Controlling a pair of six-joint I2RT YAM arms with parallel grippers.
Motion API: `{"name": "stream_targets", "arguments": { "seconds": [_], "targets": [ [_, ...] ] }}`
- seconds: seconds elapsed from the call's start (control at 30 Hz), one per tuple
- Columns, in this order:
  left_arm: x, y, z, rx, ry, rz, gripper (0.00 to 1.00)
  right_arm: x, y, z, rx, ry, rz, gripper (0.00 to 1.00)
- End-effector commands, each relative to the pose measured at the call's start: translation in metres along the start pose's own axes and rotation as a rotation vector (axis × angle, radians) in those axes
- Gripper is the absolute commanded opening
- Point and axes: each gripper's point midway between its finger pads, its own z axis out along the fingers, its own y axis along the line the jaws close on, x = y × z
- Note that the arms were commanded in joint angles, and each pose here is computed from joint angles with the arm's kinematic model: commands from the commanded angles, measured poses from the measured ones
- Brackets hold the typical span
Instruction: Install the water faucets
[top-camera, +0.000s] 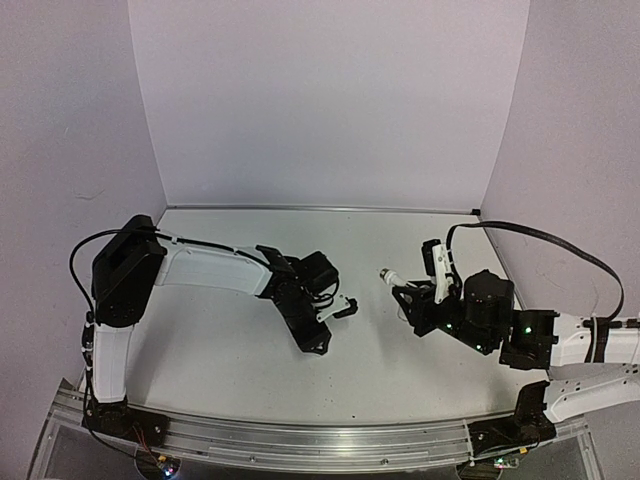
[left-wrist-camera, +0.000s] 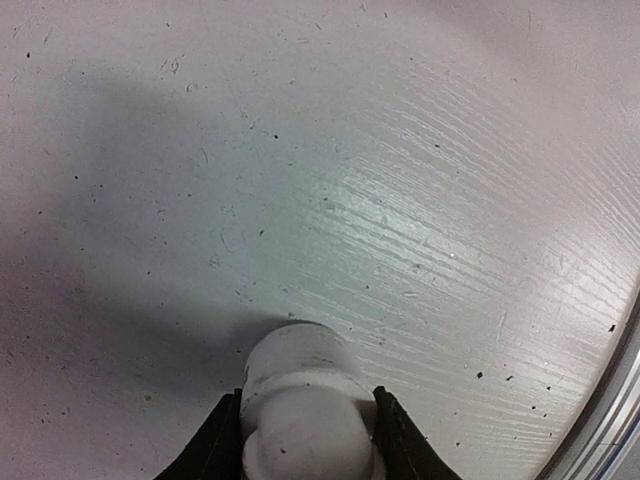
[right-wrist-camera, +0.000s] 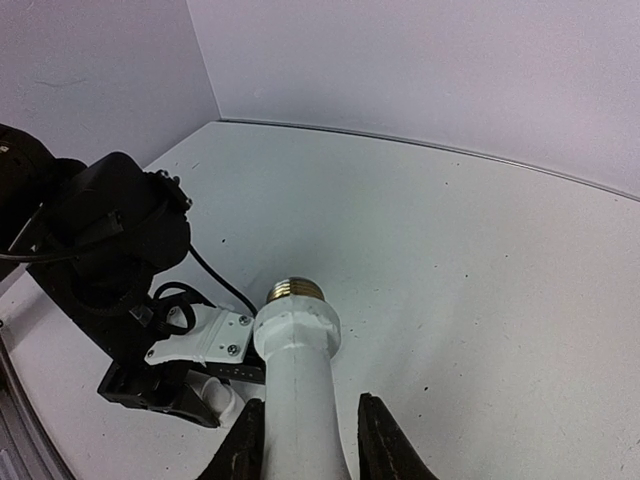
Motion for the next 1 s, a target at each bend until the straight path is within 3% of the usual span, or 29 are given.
{"name": "stream_targets", "arguments": {
  "seconds": [0.0,0.4,0.6,0.77,0.97],
  "targets": [
    [-0.035,-0.002,-0.035,-0.022,-0.117,-0.009,0.22,-0.017,0.012,0.003,-0.036,-0.034,-0.016,0.00],
    [-0.044,-0.010,-0.144,0.037,-0.401,-0.220,0.06,0.000,0.018,0.037,0.020,0.112,-0.215,0.00],
    [-0.039,-0.007,-0.221,0.277,-0.653,-0.436,0.00,-0.017,0.021,0.036,0.021,0.079,-0.229,0.00],
    [-0.044,-0.039,-0.295,0.585,-0.828,-0.457,0.00,-0.034,0.052,0.033,-0.139,0.029,-0.345,0.00],
    [-0.046,-0.064,-0.335,0.880,-0.848,-0.530,0.00,-0.078,0.125,0.005,-0.522,-0.134,-0.521,0.00]
  ]
}}
